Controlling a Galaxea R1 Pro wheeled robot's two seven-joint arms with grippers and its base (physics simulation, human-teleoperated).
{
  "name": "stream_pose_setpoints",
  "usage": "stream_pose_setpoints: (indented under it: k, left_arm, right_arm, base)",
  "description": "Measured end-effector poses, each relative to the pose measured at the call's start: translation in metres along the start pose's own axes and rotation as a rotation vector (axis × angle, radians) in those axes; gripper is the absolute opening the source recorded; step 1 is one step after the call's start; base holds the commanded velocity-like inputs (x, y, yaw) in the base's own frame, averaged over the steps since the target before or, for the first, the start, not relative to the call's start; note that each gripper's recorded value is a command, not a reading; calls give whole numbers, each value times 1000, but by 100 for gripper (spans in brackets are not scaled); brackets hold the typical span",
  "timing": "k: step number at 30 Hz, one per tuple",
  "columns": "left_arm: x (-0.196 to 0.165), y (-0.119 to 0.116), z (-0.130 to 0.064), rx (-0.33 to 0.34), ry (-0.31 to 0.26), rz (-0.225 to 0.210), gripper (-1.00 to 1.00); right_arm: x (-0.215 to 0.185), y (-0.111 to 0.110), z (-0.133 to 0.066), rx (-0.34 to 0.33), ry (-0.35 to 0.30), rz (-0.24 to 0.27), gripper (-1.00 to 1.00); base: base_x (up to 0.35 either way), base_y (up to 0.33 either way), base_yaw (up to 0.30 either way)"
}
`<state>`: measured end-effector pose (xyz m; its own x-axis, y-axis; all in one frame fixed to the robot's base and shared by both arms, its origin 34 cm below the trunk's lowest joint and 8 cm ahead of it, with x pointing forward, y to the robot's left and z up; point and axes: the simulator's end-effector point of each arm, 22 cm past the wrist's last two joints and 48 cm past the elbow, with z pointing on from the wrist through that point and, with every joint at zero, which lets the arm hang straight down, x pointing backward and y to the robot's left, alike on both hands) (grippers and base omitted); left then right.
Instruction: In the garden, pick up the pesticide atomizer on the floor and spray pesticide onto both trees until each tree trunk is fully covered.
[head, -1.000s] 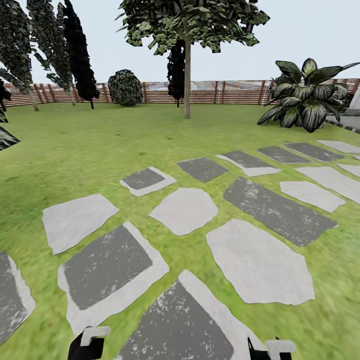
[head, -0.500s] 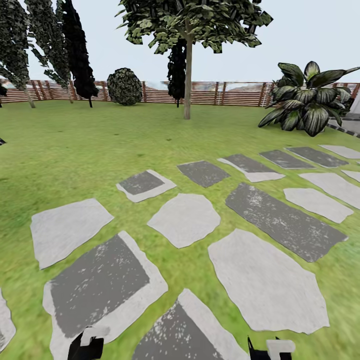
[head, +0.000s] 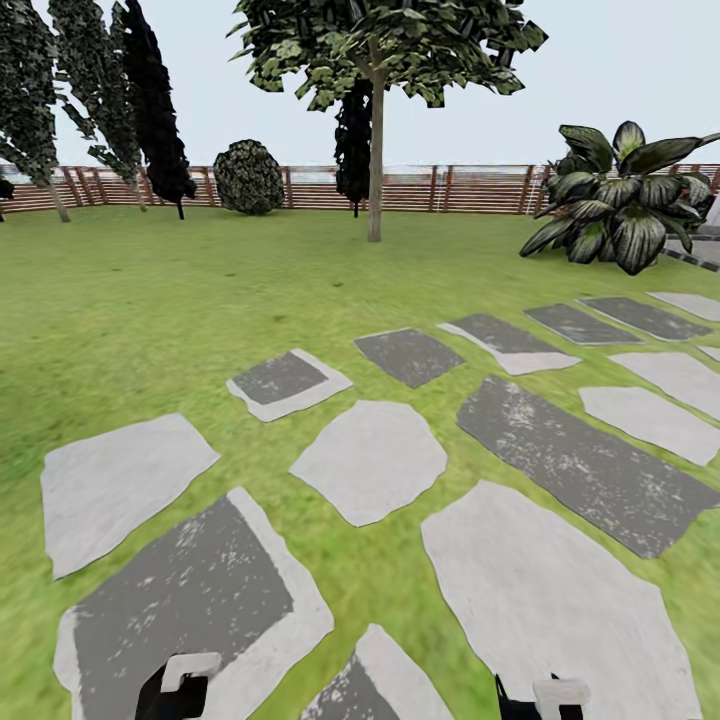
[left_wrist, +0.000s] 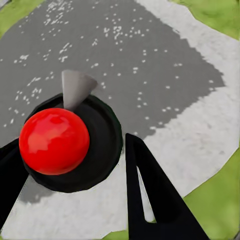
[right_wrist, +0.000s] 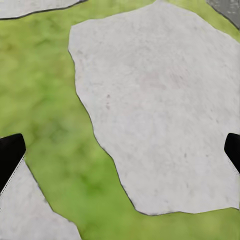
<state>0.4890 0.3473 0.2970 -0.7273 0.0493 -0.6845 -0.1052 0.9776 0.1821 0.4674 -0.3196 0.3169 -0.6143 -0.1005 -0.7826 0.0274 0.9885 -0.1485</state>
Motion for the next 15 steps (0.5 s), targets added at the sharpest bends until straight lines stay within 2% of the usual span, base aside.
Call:
stream_pose_setpoints:
  k: [15]
  left_arm:
    - [0,0,0,0,0,0,-100]
  right_arm:
    - [0,0,0,0,0,0,100]
  base:
    - [339,0,0]
